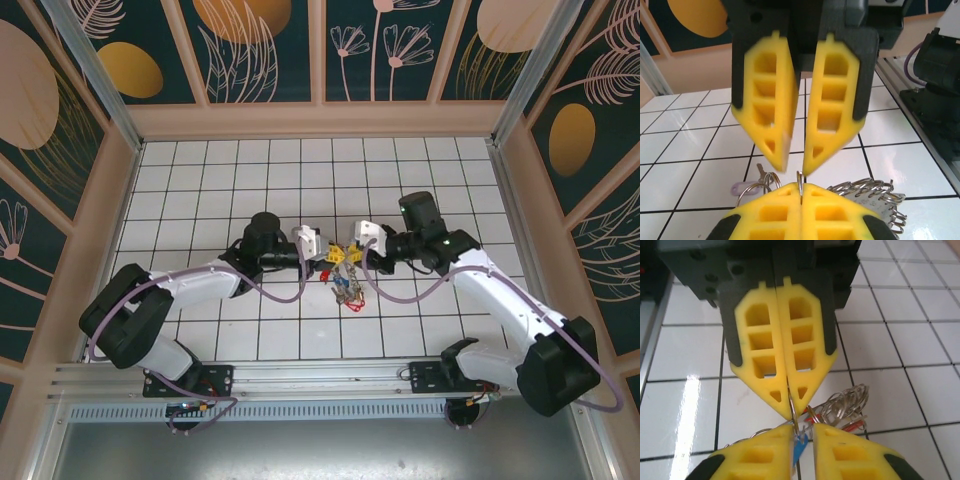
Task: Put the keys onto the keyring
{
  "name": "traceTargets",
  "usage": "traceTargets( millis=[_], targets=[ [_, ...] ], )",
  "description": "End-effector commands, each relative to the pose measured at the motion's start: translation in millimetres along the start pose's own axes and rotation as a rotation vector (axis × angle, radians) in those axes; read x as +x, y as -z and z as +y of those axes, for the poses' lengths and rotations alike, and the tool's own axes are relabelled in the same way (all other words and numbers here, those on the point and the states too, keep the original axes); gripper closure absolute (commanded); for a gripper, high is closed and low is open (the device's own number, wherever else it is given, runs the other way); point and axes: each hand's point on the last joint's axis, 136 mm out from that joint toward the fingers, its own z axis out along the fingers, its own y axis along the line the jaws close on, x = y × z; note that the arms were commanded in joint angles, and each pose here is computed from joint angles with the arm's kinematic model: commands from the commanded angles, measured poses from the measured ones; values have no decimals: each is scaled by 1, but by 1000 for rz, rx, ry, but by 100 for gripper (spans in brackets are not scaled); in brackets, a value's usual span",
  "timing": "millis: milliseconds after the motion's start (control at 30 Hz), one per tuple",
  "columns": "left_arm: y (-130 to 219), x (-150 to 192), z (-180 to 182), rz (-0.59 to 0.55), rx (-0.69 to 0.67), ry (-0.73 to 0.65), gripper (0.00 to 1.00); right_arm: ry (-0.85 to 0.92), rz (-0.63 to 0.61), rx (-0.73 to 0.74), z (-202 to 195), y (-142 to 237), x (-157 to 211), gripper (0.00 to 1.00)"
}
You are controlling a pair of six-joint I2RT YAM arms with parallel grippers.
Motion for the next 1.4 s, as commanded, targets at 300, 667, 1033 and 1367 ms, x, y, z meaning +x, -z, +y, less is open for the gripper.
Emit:
traceTargets(
  millis=[300,667,1033,1367],
  targets=[
    [15,-58,-14,-246,56,-67,100,114,-188,-52,18,17,-27,78],
    [15,-68,-14,-322,75,-60,100,97,-241,-88,19,16,-35,77],
    [15,-73,-12,-374,77,-46,100,67,-237,-99,15,8,-31,80],
    [10,-65,-9,-329,72,-34,98,77,-180,-11,1,8,-24,100]
  ],
)
